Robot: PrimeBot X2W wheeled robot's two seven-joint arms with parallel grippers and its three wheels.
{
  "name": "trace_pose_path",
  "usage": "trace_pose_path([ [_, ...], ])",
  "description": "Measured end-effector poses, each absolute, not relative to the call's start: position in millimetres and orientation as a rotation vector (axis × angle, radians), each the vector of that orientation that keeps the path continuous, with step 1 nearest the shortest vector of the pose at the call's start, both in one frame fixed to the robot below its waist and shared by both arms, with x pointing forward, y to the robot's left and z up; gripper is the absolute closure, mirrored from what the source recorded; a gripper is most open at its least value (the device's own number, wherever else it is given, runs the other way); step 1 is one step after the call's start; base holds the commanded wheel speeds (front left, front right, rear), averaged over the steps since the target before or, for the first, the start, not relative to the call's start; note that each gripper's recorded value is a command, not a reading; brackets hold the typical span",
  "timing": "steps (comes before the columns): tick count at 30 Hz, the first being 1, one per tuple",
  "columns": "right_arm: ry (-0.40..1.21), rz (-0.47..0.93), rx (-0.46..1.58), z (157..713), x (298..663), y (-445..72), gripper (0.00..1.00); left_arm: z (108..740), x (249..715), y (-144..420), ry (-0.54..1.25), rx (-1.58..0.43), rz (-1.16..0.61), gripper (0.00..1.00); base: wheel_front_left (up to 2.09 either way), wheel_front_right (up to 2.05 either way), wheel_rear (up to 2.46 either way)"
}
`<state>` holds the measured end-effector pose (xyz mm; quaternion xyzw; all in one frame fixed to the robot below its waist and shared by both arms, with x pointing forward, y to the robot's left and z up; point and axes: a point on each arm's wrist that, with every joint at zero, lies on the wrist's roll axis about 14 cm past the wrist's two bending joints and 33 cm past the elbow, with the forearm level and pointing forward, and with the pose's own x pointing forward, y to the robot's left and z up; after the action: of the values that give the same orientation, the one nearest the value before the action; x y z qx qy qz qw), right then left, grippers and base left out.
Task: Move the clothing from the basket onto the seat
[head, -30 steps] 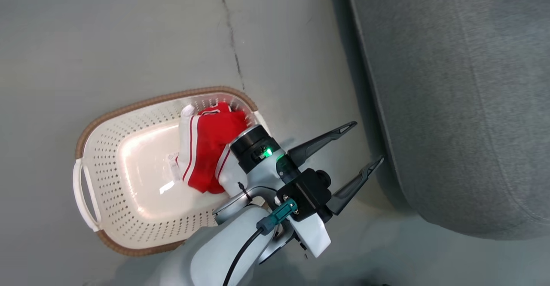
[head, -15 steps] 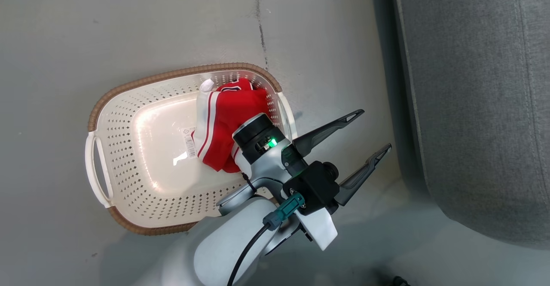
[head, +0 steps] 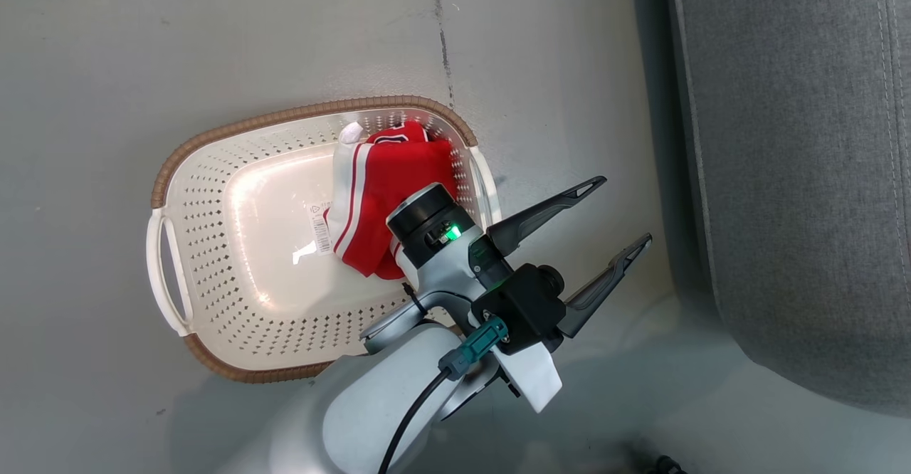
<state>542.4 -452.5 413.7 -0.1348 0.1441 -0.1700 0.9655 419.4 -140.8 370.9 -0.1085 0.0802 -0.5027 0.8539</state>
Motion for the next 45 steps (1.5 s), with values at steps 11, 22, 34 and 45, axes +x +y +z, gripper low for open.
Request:
trace_pose_path([
  [11,0.361,-0.326,-0.262,400.4,530.2,-448.7,0.0,381.8,417.8,-141.2,0.148,-0.218,-1.063,0.0,0.0,0.0,0.0],
  [22,0.36,-0.268,-0.321,422.8,512.5,-439.1,0.0,421.9,410.9,-143.3,0.073,-0.216,-1.069,0.0,0.0,0.0,0.0],
  [34,0.148,-0.199,-0.326,507.9,492.2,-413.9,0.0,475.7,392.4,-136.5,-0.015,-0.196,-1.03,0.0,0.0,0.0,0.0],
  [45,-0.157,-0.069,-0.26,589.6,455.0,-347.6,0.0,519.8,375.4,-119.3,-0.109,-0.159,-0.96,0.0,0.0,0.0,0.0],
])
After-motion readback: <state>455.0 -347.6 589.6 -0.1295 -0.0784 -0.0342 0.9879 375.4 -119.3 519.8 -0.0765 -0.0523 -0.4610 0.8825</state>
